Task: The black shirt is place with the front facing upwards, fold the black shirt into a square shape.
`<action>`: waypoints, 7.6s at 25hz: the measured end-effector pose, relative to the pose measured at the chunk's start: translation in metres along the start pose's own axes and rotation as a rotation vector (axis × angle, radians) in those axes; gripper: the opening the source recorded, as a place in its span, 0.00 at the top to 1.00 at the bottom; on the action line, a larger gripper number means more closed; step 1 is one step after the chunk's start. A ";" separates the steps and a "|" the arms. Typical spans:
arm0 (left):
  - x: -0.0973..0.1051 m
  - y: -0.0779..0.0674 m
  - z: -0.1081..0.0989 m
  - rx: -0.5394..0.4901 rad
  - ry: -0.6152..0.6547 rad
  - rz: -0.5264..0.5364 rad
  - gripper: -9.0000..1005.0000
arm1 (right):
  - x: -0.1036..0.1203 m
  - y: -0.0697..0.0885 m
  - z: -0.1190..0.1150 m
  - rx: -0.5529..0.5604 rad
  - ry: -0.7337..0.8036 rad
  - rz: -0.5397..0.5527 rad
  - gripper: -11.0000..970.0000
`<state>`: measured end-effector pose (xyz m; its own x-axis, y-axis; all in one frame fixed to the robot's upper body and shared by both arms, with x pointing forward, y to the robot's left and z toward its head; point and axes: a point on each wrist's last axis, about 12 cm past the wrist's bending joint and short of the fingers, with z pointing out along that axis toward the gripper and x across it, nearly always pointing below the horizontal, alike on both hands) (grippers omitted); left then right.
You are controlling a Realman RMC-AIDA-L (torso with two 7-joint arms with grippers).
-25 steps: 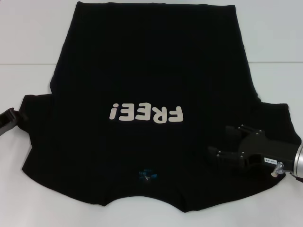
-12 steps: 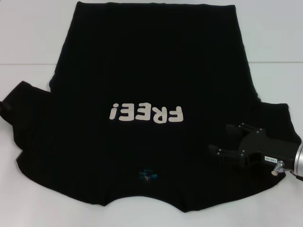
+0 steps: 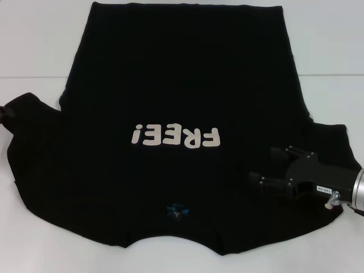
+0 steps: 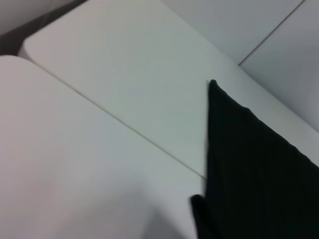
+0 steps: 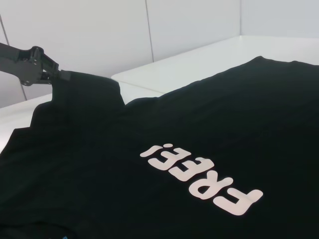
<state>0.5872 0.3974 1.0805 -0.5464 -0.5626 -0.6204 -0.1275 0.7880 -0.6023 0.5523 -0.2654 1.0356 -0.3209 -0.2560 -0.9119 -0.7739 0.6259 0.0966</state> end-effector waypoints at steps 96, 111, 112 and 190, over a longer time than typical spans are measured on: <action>0.121 -0.073 -0.033 0.784 0.159 0.972 0.16 | -0.067 -0.077 -0.083 0.370 0.495 0.862 0.03; 0.121 -0.073 -0.032 0.780 0.157 0.971 0.16 | -0.065 -0.077 -0.057 0.363 0.512 0.830 0.03; 0.121 -0.073 -0.032 0.780 0.157 0.971 0.16 | -0.065 -0.077 -0.056 0.361 0.516 0.830 0.03; 0.122 -0.069 -0.034 0.771 0.158 0.955 0.17 | -0.142 -0.051 0.015 0.133 0.406 0.549 0.81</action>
<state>0.5015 0.2829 1.0631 -0.2533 0.2353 -0.9383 0.8682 0.4831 -0.1133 0.6461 -0.2498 1.1541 -0.8454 -0.1157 -0.5214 -0.3761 0.8221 0.4274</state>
